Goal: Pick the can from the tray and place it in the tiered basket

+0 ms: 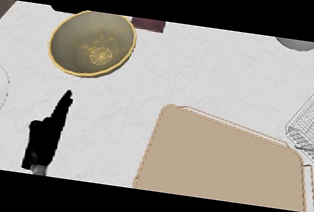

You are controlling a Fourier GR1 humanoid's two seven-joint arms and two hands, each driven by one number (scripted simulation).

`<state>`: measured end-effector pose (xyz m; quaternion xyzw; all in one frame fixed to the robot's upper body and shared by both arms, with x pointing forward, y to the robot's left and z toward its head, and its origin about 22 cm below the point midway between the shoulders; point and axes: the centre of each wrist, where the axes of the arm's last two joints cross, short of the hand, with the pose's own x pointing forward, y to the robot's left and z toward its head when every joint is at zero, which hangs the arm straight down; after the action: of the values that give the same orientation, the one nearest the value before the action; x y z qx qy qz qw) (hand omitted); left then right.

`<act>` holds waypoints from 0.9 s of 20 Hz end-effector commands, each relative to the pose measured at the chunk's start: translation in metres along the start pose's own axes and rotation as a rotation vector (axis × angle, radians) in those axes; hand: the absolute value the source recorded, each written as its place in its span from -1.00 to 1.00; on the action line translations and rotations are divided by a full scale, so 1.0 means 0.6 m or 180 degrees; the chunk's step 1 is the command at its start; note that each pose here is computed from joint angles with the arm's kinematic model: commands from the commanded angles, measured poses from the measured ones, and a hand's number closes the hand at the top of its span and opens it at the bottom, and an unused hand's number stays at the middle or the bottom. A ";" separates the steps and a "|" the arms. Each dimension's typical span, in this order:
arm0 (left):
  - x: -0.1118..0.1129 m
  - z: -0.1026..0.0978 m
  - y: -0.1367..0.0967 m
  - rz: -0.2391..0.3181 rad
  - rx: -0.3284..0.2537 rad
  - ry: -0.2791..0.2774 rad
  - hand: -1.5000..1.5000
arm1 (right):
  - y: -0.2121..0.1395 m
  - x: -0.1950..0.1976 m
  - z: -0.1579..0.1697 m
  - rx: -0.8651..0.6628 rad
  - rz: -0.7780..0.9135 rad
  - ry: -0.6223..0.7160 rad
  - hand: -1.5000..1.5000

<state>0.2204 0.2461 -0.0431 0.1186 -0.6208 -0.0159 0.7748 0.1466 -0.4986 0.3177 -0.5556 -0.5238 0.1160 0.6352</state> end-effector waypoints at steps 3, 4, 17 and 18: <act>-0.041 0.020 -0.015 0.0036 -0.0113 0.0127 0.00 | 0.092 0.016 -0.041 0.0156 0.0118 -0.0023 1.00; -0.012 0.000 -0.018 0.0001 0.0006 0.0102 0.00 | 0.097 0.008 -0.057 0.0176 0.0117 -0.0067 1.00; -0.014 -0.004 -0.012 0.0011 -0.0110 0.0077 0.00 | 0.234 -0.018 -0.107 0.0415 -0.0745 0.0405 1.00; 0.003 0.003 -0.014 0.0038 -0.0056 0.0104 0.00 | 0.226 -0.026 -0.113 0.0444 -0.0922 0.0466 -1.00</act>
<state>0.2182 0.2436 -0.0439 0.1146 -0.6212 -0.0156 0.7750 0.2387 -0.4990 0.2294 -0.5024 -0.5195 0.0761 0.6869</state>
